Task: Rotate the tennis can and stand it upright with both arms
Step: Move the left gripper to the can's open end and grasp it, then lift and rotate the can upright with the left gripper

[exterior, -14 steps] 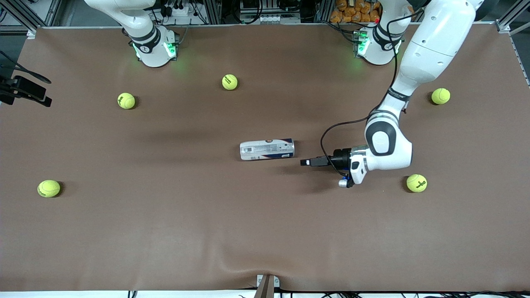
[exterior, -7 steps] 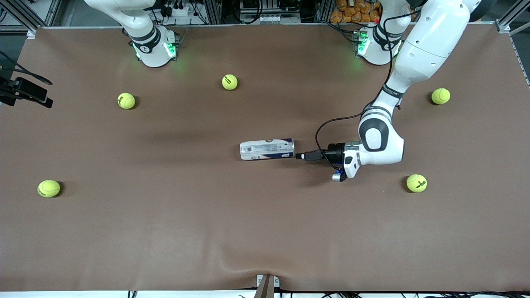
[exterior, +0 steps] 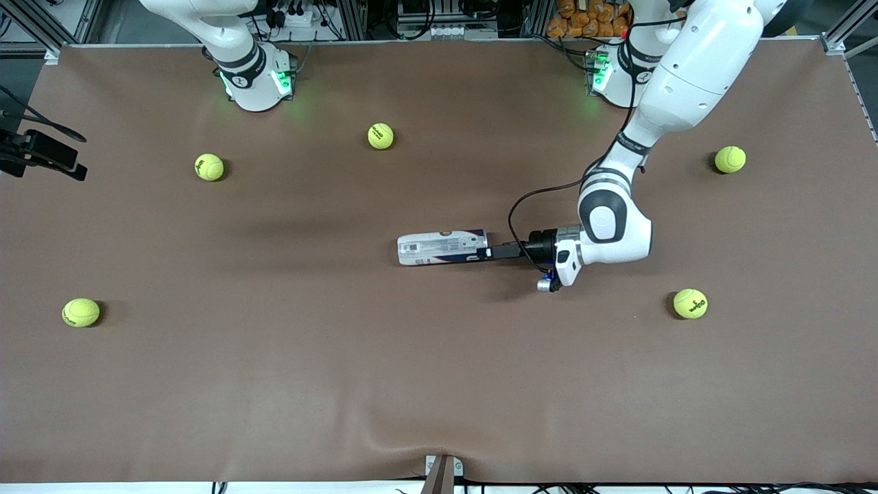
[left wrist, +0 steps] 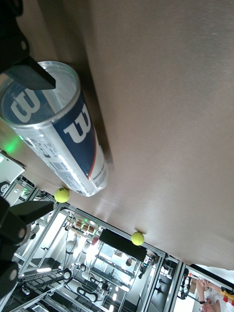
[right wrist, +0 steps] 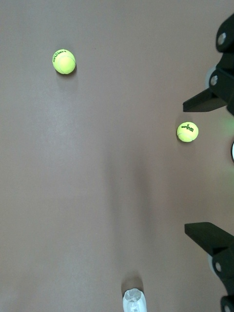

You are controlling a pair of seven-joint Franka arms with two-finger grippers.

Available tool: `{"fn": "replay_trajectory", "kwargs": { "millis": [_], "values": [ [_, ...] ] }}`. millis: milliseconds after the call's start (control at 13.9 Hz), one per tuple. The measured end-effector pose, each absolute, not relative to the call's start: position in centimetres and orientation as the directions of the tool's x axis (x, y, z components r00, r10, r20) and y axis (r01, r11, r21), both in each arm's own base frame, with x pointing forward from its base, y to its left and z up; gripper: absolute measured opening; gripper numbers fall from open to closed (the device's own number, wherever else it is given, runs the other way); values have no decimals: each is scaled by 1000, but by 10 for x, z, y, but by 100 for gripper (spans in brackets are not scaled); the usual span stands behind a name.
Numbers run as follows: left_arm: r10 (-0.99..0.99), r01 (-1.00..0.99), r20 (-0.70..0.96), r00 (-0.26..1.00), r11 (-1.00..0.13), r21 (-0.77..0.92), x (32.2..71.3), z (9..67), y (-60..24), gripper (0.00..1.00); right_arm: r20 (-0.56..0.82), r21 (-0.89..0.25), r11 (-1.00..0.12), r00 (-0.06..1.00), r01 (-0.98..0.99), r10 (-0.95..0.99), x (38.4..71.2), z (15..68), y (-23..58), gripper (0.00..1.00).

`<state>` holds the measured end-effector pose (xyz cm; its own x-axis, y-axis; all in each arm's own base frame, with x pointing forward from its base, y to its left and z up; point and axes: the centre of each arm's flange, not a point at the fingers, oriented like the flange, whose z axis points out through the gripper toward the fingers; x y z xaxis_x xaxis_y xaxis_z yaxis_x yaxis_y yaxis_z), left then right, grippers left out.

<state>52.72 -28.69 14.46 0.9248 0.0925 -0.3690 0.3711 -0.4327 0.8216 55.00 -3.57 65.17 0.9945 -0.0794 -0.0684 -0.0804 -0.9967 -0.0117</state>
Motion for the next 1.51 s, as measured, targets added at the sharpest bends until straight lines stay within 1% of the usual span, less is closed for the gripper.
{"fn": "replay_trajectory", "kwargs": {
  "millis": [288, 431, 503, 575, 719, 791, 863, 935, 1007, 1078, 1294, 1510],
  "values": [
    [130, 400, -380, 916, -396, 827, 521, 142, -299, 100, -68, -12, -997, 994, -82, -81, 550, 652, -37, 100],
    [136, 395, -372, 918, -393, 831, 516, 140, -308, 96, -68, -12, -997, 994, -82, -81, 550, 652, -37, 100],
    [136, 390, -367, 920, -395, 832, 515, 140, -310, 88, -68, -12, -997, 994, -82, -81, 550, 652, -37, 100],
    [138, 387, -363, 922, -396, 833, 516, 140, -308, 74, -68, -12, -997, 994, -82, -81, 550, 652, -37, 100],
    [150, 387, -357, 922, -392, 835, 520, 140, -300, 53, -68, -12, -997, 994, -82, -81, 550, 652, -37, 100],
    [154, 387, -355, 922, -390, 836, 522, 141, -298, 44, -68, -12, -997, 994, -82, -81, 550, 652, -37, 100],
    [155, 386, -353, 923, -388, 837, 523, 142, -298, 33, -68, -12, -997, 994, -82, -81, 550, 652, -37, 100],
    [155, 383, -350, 924, -387, 839, 525, 143, -298, 23, -68, -12, -997, 994, -82, -81, 550, 652, -37, 100],
    [154, 378, -345, 926, -384, 842, 527, 146, -299, 12, -68, -12, -997, 994, -82, -81, 550, 652, -37, 100],
    [148, 371, -340, 929, -379, 848, 529, 150, -301, 6, -68, -12, -997, 994, -82, -81, 550, 652, -37, 100],
    [155, 392, -361, 920, -369, 843, 540, 170, -312, 4, -68, -12, -997, 994, -82, -81, 550, 652, -37, 100],
    [164, 433, -403, 900, -439, 788, 563, 218, -328, 4, -69, -12, -997, 994, -82, -81, 550, 652, -37, 100]
  ]
}}
